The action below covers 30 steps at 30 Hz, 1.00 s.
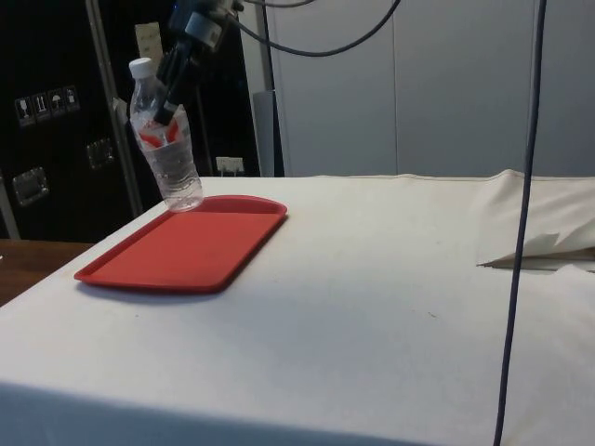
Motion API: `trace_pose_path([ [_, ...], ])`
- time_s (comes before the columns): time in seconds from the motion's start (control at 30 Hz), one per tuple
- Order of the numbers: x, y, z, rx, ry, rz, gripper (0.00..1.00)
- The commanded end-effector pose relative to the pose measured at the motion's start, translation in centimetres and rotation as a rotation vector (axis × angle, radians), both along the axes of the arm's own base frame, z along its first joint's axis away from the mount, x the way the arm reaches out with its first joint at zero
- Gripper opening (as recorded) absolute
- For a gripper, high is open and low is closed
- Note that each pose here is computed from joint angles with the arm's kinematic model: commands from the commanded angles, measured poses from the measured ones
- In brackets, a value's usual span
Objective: Place the bottle upright on the tray.
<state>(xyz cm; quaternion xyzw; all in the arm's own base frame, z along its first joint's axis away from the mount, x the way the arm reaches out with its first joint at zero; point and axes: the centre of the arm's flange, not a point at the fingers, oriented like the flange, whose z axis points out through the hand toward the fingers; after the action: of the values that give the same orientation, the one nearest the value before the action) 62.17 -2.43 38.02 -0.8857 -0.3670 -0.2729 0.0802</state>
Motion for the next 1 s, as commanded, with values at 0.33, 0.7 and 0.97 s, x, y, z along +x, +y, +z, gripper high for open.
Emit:
trace_pose_path([
  [0.33,0.8,-1.6,-1.1,0.016,-0.032,-0.017,0.00],
  [0.7,0.8,-3.0,-2.4,0.017,-0.047,-0.030,0.00],
  [0.97,0.9,-4.0,-3.1,0.018,-0.061,-0.039,0.00],
])
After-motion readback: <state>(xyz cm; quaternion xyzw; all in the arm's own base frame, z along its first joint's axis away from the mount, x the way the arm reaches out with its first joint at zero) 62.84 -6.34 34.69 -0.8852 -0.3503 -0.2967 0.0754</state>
